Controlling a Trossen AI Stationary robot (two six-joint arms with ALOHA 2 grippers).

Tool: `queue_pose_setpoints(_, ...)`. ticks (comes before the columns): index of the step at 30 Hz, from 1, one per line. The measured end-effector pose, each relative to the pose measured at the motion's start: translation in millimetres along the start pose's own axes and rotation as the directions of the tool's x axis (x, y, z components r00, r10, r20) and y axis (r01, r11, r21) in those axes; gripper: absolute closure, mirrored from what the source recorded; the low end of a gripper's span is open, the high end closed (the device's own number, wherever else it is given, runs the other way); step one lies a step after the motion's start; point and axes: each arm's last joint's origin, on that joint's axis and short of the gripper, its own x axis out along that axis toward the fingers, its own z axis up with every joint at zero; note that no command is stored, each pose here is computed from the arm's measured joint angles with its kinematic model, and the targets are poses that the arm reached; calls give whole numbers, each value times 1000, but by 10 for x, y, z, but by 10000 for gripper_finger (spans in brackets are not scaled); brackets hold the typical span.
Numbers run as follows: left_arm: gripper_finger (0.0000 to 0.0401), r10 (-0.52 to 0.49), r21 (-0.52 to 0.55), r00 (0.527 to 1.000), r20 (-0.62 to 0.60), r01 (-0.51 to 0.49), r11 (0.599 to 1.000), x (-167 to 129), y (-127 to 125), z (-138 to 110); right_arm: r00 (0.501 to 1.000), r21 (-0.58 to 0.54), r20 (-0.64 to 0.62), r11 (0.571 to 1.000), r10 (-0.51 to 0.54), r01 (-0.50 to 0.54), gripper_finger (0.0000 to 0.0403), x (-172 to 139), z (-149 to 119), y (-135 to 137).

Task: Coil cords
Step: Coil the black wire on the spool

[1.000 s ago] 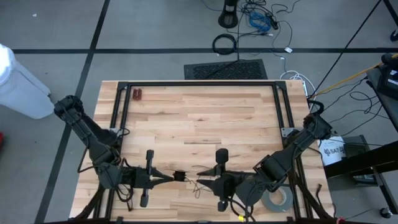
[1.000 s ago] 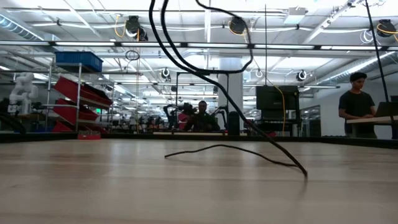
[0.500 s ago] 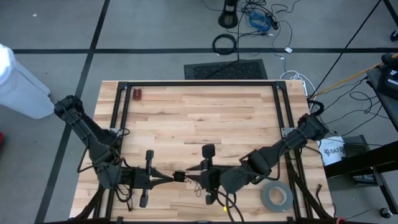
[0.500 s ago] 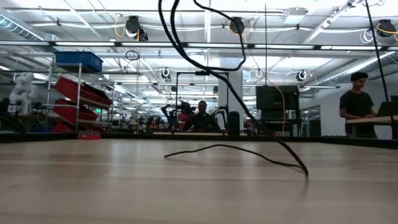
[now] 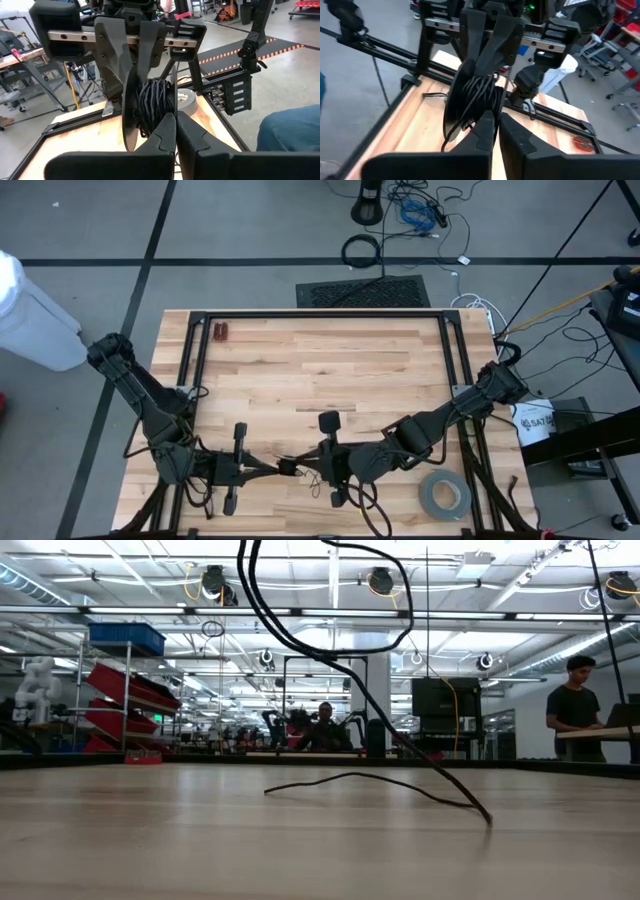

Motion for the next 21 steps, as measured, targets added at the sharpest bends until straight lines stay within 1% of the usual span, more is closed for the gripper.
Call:
queue_pose_setpoints(3,389,4,-3,1000,0,-4,1000,3,4,0,999,-8,-14,999,-36,36,397,-3,-8,-7)
queue_pose_setpoints(7,370,4,-28,1000,29,-3,1000,5,6,33,998,-14,-38,999,-41,41,401,-5,-31,-6)
queue_pose_setpoints(10,346,8,-45,999,47,-6,999,1,14,57,998,-18,-43,999,-46,45,402,-5,-36,-7)
queue_pose_setpoints(14,301,7,-48,999,52,-5,999,-14,0,66,994,10,-58,995,-96,97,403,-66,-27,-49)
queue_pose_setpoints(18,261,63,-55,997,53,-60,997,-45,-14,82,992,30,-44,993,-115,116,403,-169,26,-101)
queue_pose_setpoints(21,245,128,-70,991,38,-125,990,-82,-31,83,986,46,-47,986,-157,159,403,-219,44,-137)
